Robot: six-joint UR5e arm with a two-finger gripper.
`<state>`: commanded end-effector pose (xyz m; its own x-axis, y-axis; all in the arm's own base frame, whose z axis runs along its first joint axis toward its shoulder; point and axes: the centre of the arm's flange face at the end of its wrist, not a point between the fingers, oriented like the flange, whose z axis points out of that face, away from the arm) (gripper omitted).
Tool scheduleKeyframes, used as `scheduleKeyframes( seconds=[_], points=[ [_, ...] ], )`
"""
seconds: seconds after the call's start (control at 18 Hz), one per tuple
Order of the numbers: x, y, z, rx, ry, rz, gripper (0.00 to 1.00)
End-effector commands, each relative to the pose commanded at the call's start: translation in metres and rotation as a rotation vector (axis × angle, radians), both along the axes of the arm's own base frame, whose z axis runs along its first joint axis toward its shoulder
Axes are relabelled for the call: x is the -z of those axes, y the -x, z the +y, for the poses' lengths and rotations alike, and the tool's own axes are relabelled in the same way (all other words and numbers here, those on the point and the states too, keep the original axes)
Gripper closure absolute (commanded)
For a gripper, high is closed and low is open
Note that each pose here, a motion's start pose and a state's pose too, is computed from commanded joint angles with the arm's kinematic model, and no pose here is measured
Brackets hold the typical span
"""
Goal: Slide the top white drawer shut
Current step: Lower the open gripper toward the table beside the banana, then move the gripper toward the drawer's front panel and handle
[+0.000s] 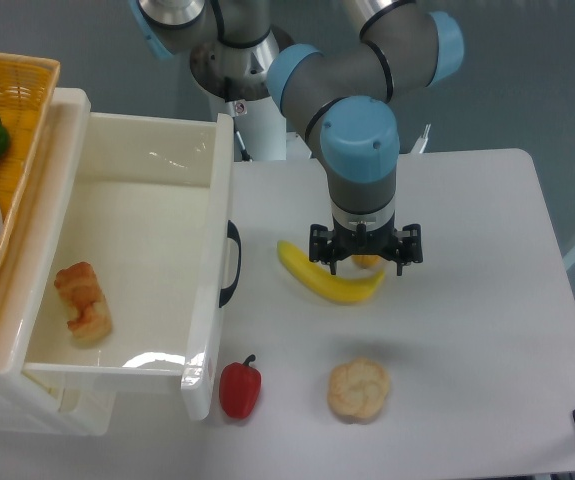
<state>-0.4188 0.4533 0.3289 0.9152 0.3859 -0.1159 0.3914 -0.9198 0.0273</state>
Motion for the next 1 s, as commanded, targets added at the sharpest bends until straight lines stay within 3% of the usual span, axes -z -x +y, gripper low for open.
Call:
scheduleKeyframes(
  seconds=[0.17, 0.28, 0.67, 1.0],
  points=[
    [0.015, 0.001, 0.005, -0.123, -0.014, -0.025, 0.00],
    [0.022, -0.001, 0.012, -0.135, -0.069, -0.085, 0.00],
    [0.022, -0.010, 0.021, -0.164, -0.168, -0.177, 0.00],
    [0.029, -0.024, 0.030, -0.148, -0.182, -0.214, 0.00]
  ],
)
